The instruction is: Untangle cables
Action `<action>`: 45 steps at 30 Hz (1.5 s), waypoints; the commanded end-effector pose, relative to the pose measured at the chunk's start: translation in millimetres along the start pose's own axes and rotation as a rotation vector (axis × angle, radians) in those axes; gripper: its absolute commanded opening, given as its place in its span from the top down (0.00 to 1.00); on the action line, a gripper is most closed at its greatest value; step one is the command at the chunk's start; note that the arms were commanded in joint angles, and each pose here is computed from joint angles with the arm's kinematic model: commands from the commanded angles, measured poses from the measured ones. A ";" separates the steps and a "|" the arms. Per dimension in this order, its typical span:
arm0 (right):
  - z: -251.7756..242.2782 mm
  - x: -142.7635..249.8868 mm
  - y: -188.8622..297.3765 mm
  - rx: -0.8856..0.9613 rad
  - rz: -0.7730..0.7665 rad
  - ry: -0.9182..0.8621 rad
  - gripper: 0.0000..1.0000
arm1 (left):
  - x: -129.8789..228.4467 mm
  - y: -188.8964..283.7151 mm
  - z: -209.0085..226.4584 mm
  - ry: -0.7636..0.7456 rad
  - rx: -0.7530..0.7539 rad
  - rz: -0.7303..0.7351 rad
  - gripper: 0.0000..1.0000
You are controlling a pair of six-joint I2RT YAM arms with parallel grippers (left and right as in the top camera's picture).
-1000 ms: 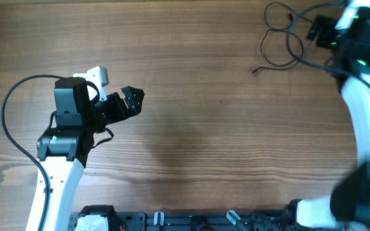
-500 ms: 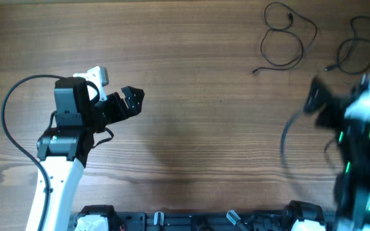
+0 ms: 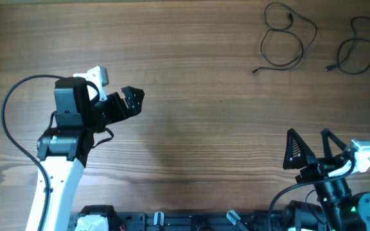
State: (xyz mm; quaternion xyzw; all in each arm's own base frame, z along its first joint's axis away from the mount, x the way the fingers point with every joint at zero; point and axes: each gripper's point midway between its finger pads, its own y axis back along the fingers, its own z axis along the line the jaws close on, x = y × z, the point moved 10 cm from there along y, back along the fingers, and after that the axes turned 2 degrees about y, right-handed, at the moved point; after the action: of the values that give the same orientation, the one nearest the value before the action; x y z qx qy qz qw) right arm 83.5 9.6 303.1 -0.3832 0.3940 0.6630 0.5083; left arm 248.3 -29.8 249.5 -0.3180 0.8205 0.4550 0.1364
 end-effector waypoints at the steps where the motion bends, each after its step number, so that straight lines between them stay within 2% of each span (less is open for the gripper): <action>1: -1.5 0.7 1.3 0.019 -0.016 -0.084 0.00 | -2.4 1.0 0.8 -0.003 -0.004 -0.010 0.00; 10: -8.9 -1.0 -3.3 0.122 -0.029 -0.071 0.00 | -2.4 1.0 0.8 -0.003 -0.004 -0.010 0.00; 19: -14.3 3.7 -22.8 0.097 -0.100 0.016 0.00 | -2.4 1.0 0.8 -0.003 -0.004 -0.010 0.00; 26: -26.0 34.5 -59.6 -0.020 -0.237 0.087 0.00 | -2.4 1.0 0.8 -0.003 -0.004 -0.010 0.00; 32: -38.0 61.2 -61.2 -0.023 -0.280 0.098 0.00 | -2.5 1.0 0.8 -0.003 -0.004 -0.010 0.00; 39: -41.6 64.1 -62.9 0.020 -0.278 0.201 0.00 | -2.5 1.0 0.8 -0.003 -0.004 -0.010 0.00; 45: -55.6 88.3 -73.2 0.061 -0.211 0.241 0.00 | -2.5 1.0 0.8 -0.003 -0.004 -0.010 0.00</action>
State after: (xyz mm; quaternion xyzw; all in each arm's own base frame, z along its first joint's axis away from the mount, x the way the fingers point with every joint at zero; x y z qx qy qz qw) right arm 141.4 7.1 208.3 -0.4847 0.4007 0.5546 0.5450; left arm 248.3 -29.8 249.5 -0.3181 0.8204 0.4551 0.1364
